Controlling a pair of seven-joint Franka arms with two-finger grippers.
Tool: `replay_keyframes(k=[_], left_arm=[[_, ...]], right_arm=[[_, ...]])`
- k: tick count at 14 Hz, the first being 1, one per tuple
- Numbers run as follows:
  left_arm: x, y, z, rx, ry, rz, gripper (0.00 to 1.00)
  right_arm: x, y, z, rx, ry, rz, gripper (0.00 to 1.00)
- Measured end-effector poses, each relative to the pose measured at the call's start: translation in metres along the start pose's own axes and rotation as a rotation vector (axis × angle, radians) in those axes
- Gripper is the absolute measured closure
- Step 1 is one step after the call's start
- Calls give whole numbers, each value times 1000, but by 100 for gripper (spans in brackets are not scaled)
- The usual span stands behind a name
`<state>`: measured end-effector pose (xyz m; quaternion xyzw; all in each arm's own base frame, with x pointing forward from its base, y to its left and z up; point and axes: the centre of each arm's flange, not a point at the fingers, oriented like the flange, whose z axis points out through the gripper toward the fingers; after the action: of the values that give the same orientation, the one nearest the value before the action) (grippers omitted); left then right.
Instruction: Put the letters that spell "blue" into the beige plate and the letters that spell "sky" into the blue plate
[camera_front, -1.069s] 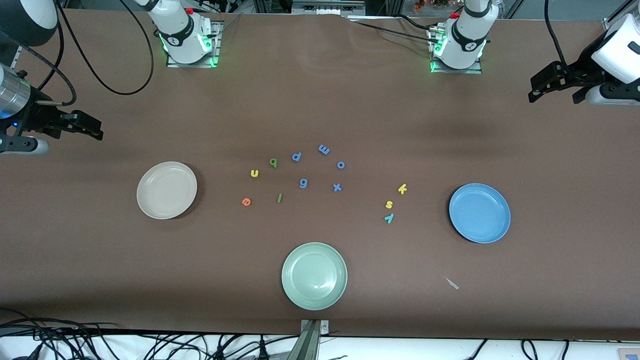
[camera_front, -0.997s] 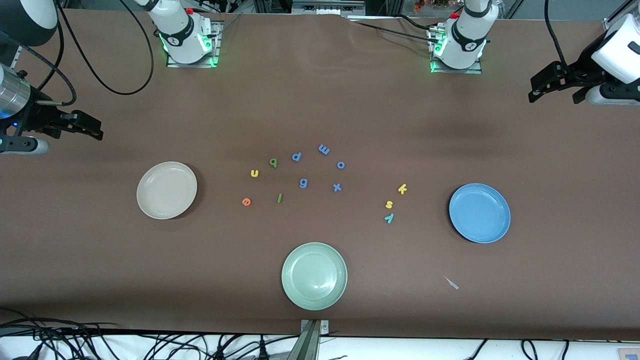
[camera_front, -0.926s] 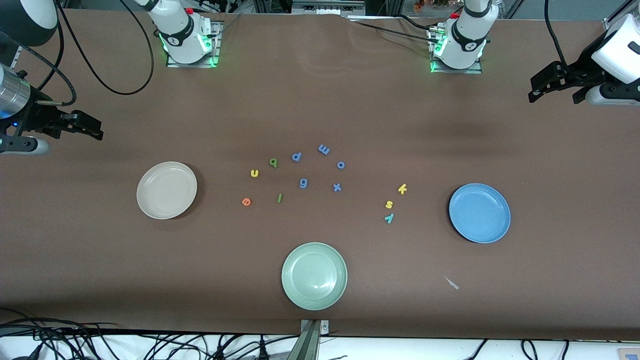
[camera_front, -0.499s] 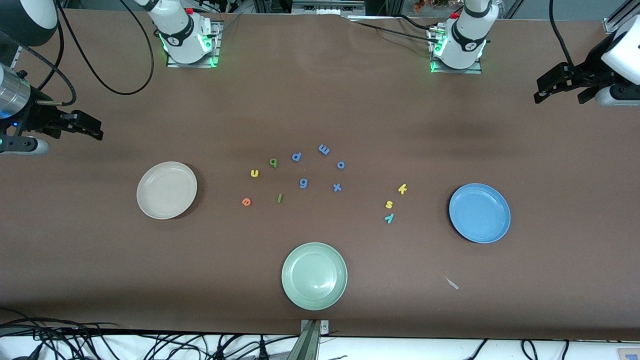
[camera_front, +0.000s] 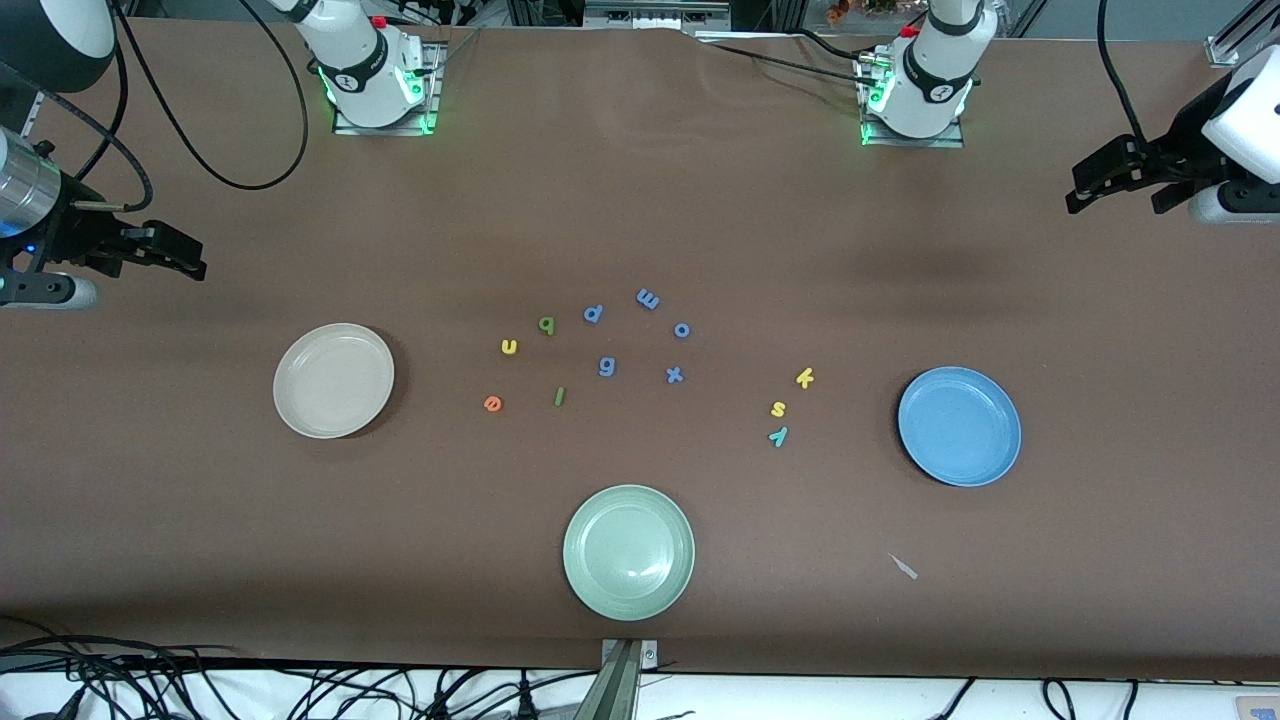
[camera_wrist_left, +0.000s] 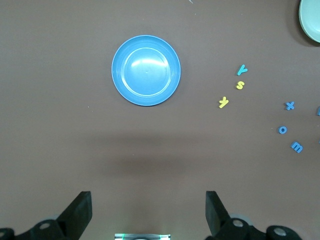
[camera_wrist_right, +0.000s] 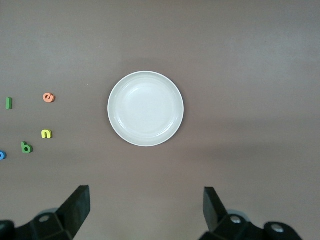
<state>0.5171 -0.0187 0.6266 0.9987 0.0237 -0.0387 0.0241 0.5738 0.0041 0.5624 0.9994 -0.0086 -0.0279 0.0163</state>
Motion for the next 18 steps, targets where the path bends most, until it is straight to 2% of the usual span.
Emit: replay_keyframes(k=[18], left_arm=[[0,0,0,0,0,1,0]], right_arm=[[0,4,0,0,0,7,0]])
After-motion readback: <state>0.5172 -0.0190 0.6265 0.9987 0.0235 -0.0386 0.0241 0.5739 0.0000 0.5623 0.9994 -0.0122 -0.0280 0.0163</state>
